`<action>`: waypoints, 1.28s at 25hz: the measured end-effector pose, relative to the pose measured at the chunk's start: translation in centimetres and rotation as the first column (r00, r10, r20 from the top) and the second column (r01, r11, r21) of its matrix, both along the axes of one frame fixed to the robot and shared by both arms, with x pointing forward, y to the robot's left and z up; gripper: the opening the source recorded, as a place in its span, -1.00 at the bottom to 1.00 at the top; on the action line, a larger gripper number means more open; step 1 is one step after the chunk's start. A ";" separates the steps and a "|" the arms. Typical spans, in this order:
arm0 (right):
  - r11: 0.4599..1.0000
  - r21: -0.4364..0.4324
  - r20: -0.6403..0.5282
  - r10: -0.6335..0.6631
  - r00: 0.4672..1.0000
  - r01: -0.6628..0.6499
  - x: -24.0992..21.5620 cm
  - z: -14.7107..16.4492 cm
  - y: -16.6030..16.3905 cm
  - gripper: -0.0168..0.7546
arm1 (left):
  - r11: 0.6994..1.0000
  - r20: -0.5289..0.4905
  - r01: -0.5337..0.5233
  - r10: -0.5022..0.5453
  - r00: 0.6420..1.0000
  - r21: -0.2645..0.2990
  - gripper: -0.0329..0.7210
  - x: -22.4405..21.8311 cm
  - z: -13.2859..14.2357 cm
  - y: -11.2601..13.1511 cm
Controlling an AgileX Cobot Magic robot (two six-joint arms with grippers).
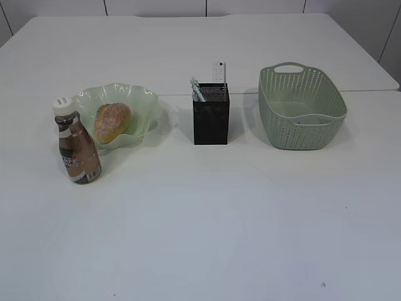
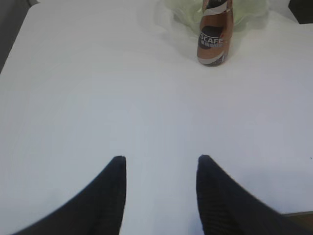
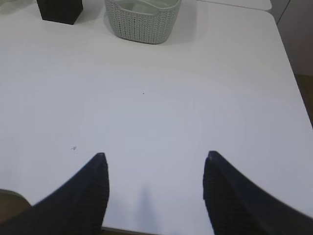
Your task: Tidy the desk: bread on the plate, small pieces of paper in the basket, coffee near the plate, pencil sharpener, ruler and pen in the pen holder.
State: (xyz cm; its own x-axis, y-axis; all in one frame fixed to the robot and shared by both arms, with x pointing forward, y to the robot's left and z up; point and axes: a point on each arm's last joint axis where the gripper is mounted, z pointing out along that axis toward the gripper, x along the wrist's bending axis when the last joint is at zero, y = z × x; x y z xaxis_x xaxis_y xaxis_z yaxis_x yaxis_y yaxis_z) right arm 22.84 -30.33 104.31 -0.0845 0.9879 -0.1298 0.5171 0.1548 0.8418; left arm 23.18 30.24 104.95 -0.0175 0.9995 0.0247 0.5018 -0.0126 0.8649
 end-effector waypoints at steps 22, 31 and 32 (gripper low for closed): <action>1.000 0.001 0.000 0.000 1.000 0.000 0.0 0.0 0.0 0.29 | 1.000 0.000 0.010 -0.010 1.000 0.000 -0.05 0.0 0.0 0.0; 1.000 0.002 0.000 -0.001 1.000 0.001 0.0 0.0 0.0 0.29 | 1.000 0.000 0.010 -0.010 1.000 0.000 -0.06 0.0 0.0 0.0; 1.000 0.002 0.000 -0.001 1.000 0.001 0.0 0.0 0.0 0.29 | 1.000 0.000 0.010 -0.010 1.000 0.000 -0.07 0.0 0.0 0.0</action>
